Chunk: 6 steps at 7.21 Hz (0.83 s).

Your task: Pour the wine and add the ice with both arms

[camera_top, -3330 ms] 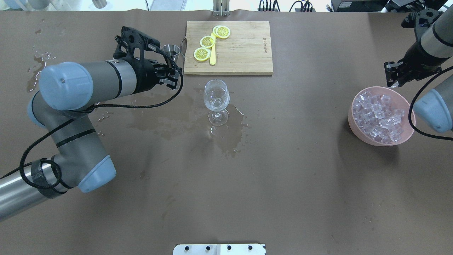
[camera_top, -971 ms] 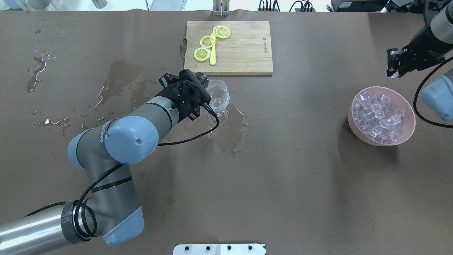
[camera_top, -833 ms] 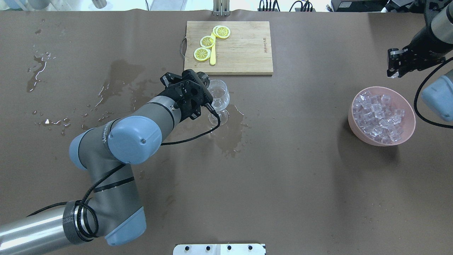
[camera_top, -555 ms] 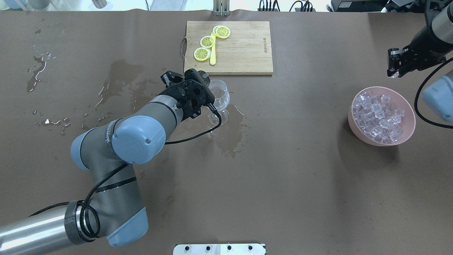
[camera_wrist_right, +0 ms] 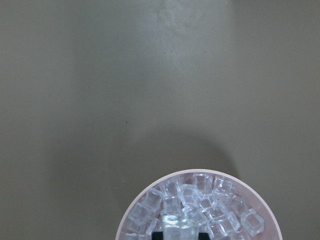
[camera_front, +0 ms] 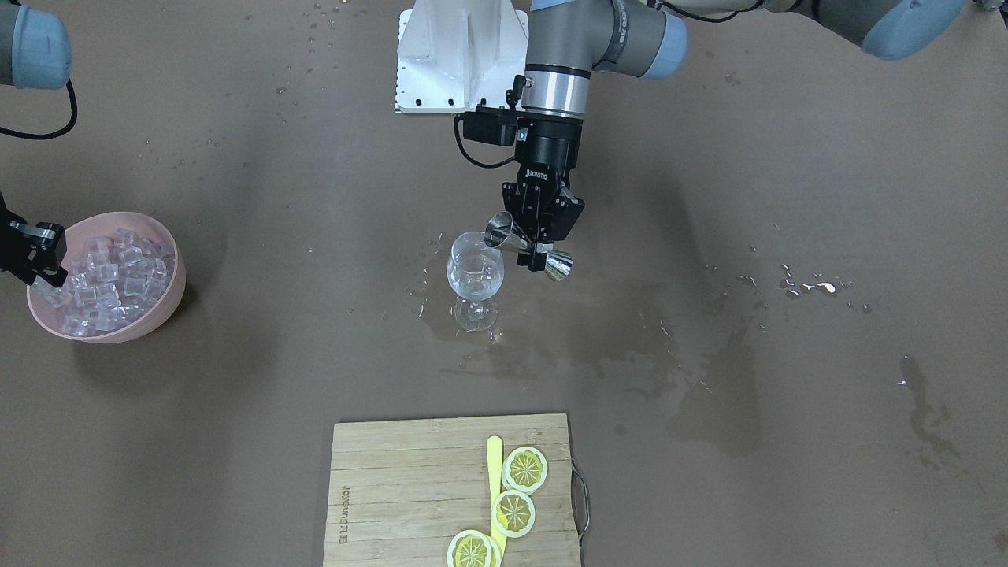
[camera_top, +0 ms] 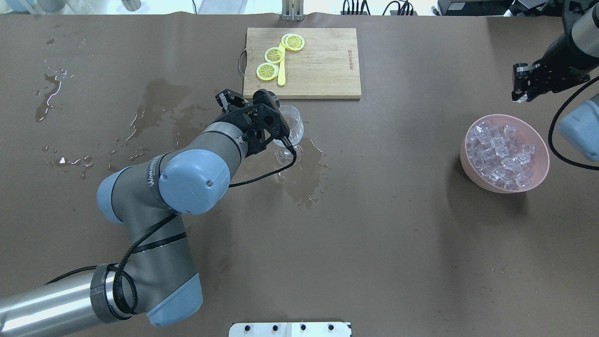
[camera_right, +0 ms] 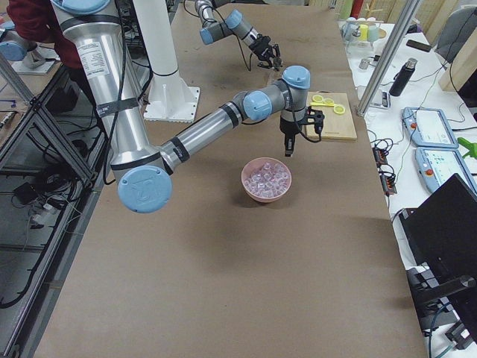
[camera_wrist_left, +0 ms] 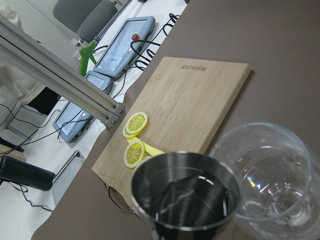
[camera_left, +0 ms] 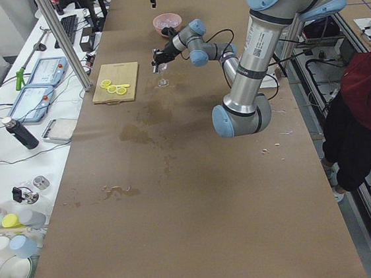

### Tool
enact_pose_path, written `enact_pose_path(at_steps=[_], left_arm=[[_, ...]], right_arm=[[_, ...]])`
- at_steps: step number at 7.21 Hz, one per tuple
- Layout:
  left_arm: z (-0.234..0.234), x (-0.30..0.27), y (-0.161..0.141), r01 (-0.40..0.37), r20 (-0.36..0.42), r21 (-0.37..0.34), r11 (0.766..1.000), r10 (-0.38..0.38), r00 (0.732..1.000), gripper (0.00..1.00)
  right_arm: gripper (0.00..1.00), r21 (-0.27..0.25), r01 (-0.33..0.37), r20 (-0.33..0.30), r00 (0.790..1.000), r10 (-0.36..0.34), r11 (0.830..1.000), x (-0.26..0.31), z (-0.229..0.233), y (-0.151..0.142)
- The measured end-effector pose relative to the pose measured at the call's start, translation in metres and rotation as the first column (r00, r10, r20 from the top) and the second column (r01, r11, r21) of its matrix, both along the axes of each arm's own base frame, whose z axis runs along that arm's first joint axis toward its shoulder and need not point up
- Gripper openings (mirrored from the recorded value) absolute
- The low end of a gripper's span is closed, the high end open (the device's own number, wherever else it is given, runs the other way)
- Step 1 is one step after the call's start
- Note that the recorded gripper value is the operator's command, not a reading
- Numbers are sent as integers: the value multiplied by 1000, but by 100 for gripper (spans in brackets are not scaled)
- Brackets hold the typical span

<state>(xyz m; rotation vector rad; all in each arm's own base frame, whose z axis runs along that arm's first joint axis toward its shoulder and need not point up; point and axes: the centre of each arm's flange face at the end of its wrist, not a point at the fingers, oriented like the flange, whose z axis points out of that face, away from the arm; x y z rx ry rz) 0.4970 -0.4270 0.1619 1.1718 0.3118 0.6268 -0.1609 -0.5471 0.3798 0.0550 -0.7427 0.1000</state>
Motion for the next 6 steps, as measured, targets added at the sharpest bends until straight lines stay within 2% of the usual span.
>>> enact_pose_path(at_steps=[6], left_arm=[[-2, 0, -6, 21, 163, 59, 998, -31, 986, 0]], right_arm=[[13, 3, -1, 2, 1000, 1, 1000, 1, -2, 3]])
